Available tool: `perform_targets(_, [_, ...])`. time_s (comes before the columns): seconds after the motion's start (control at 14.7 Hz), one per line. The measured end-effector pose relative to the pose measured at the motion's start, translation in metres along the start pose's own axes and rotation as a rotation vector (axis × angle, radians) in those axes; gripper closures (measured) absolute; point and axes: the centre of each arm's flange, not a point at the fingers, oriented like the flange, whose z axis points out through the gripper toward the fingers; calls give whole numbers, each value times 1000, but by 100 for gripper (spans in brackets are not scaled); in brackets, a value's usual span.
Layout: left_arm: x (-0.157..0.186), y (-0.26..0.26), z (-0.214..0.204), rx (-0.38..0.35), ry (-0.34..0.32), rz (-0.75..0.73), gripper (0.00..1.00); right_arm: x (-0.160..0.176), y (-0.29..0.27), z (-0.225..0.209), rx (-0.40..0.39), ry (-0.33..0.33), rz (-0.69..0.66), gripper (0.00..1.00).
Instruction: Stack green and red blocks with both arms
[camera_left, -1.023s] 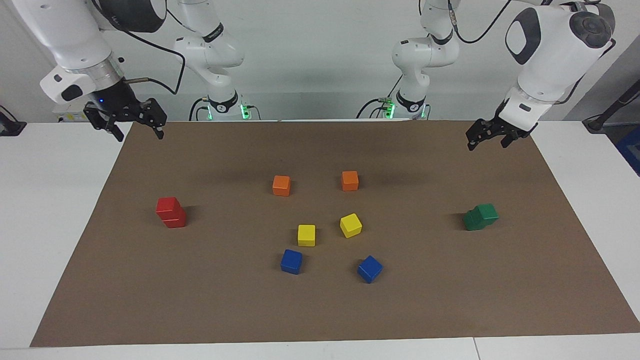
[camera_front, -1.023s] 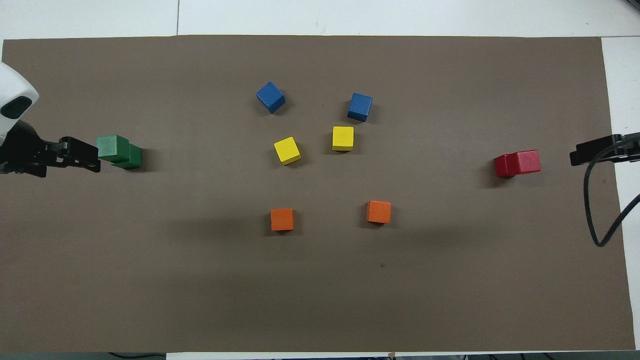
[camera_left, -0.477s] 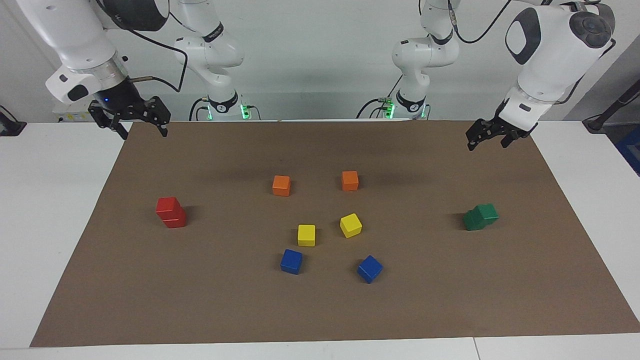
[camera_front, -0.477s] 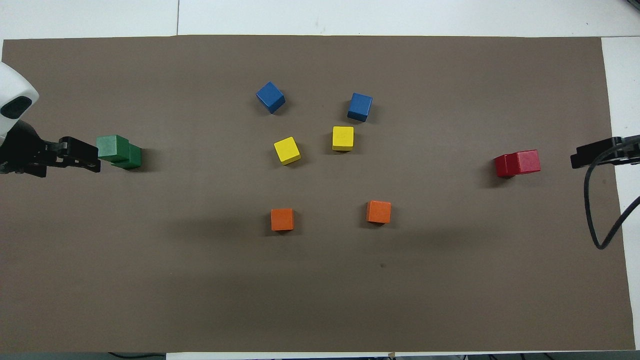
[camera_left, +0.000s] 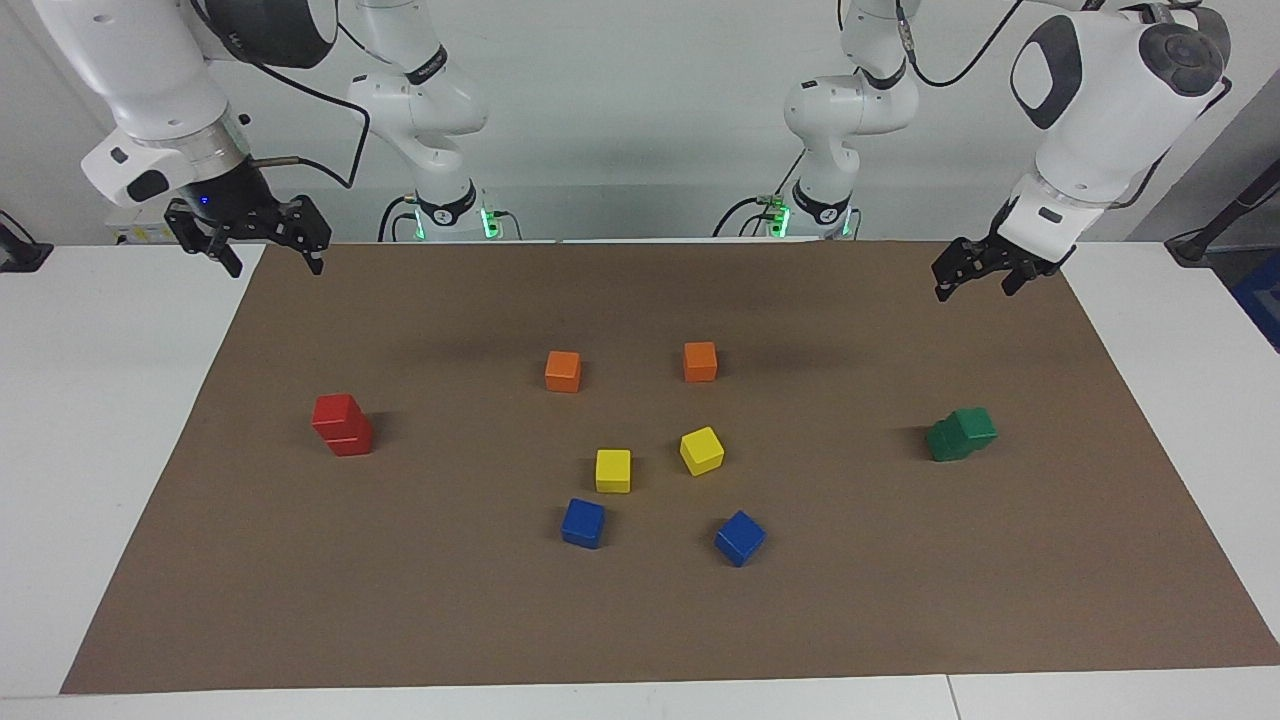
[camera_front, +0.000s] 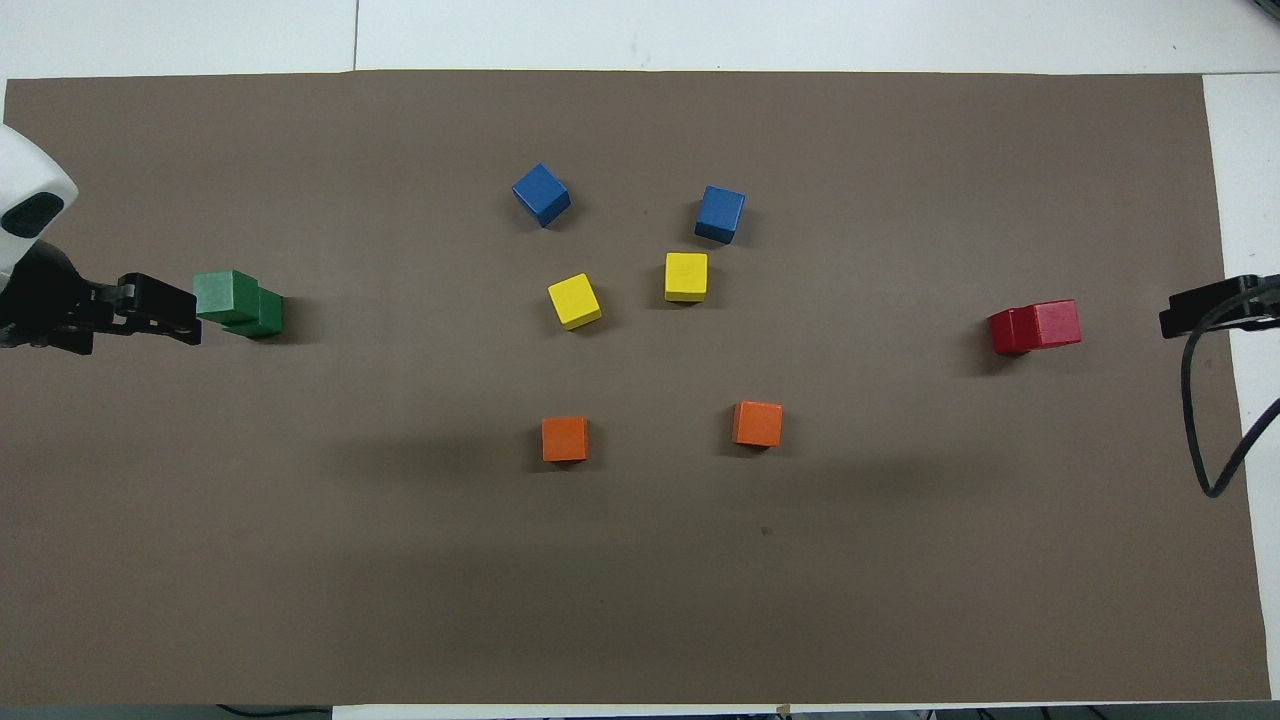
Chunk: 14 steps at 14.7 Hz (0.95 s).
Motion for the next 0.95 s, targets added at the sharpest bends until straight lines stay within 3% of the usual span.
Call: perform_targets(0.95, [0, 0, 0, 0, 0, 0, 0, 0, -1, 0, 0, 0, 32, 0])
